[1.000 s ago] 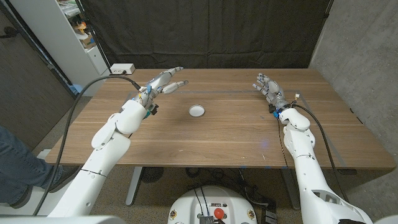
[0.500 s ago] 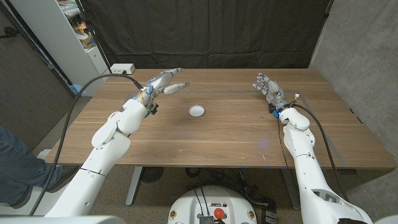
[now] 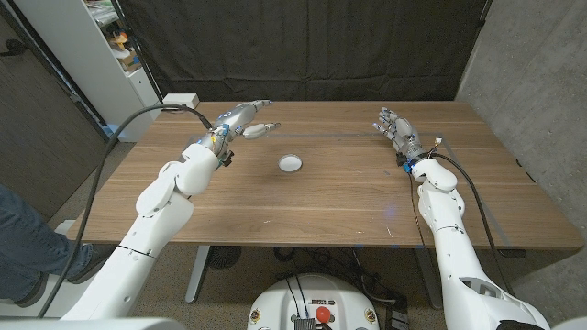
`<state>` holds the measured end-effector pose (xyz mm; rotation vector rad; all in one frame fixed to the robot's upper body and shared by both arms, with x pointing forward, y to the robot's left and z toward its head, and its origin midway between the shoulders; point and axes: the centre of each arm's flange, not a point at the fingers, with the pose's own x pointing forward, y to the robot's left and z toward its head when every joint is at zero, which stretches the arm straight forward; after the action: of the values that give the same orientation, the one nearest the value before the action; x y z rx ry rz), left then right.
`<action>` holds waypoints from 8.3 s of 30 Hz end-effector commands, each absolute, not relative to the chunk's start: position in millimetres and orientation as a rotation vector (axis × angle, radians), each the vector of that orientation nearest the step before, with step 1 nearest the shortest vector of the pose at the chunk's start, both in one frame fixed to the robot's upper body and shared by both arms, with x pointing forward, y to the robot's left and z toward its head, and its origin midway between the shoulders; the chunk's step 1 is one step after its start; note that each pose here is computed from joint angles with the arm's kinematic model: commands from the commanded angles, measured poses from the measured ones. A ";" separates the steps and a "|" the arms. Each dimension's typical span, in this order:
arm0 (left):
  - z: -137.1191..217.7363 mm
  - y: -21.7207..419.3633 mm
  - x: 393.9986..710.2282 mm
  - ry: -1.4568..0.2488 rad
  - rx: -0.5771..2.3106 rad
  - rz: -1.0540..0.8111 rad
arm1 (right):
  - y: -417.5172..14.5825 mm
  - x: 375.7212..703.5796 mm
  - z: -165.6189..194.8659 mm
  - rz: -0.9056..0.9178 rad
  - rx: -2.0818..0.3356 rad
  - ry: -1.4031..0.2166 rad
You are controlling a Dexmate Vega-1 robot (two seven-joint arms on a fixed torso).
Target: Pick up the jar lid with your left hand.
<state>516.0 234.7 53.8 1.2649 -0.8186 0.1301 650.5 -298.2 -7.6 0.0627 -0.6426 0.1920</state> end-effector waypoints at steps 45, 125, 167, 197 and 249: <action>63.6 219.4 521.7 -0.773 1.586 0.244 | -300.4 656.7 -6.2 0.188 0.051 -0.633; 42.5 188.0 551.1 -0.574 1.779 0.158 | -313.6 655.1 -4.8 0.180 0.045 -0.624; 27.0 173.8 583.0 -0.517 1.784 0.056 | -312.8 654.4 -13.0 0.180 0.064 -0.625; 18.8 160.4 603.3 -0.487 1.788 0.004 | -312.8 667.0 -6.6 0.183 0.078 -0.628; 5.6 136.3 618.1 -0.469 1.820 -0.049 | -316.9 667.4 -9.7 0.181 0.120 -0.646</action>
<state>614.0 141.0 6.1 1.8176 -0.4677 -0.0339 668.6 -315.2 -6.2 0.1086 -0.6436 0.1840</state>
